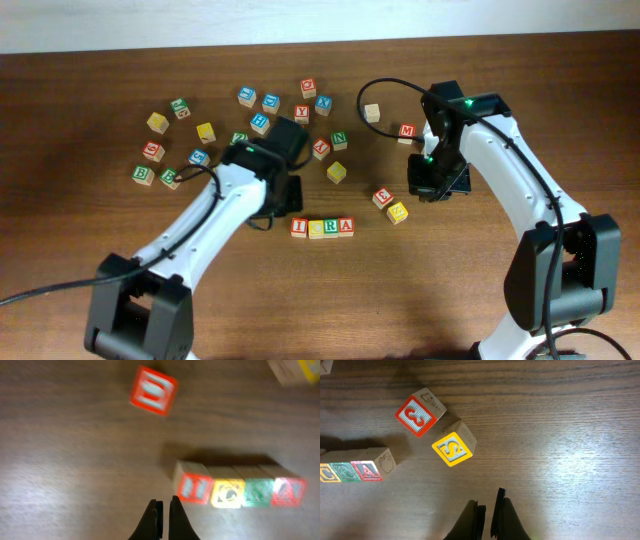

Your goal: Spell out ICRA

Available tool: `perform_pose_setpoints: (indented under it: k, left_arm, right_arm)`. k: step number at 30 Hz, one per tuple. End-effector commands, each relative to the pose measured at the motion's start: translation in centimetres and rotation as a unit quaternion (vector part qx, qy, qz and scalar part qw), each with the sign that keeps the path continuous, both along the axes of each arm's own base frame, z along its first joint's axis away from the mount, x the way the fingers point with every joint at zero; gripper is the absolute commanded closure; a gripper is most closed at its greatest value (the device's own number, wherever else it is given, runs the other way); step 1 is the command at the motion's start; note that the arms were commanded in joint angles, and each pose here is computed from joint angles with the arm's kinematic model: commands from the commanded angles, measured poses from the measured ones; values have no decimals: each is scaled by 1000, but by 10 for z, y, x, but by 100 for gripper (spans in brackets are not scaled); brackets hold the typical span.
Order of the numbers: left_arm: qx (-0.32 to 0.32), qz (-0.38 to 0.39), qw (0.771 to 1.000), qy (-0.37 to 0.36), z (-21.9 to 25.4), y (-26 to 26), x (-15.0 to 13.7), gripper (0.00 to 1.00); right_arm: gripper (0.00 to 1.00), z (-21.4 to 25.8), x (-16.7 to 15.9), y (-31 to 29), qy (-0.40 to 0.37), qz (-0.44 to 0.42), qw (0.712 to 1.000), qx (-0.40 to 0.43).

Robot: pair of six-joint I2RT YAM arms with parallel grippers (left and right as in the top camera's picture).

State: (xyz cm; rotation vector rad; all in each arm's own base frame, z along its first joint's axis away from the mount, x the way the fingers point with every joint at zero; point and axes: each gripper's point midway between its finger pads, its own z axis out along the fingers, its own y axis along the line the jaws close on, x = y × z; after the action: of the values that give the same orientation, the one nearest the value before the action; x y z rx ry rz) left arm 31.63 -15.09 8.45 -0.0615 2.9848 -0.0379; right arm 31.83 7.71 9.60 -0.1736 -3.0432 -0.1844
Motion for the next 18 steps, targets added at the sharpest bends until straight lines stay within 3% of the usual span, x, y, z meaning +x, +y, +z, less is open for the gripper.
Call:
perform_pose_setpoints:
  k: [1,5,9,18]
  left_arm:
    - [16,-16,1000,15,-22,6,6,100]
    - [13,-17,999,33,-44,1,9,100]
    - [-28,-23,999,35,-49,-15,12,100]
    - [-26,-23,997,74,-69,-16,2,100]
  right_arm:
    - [96,5,5,3,-9,3,1000,10]
    - [96,5,5,3,-8,3,1000,10]
    - [96,5,6,3,-10,3,1000,11]
    - [96,5,6,3,-11,3,1000,11]
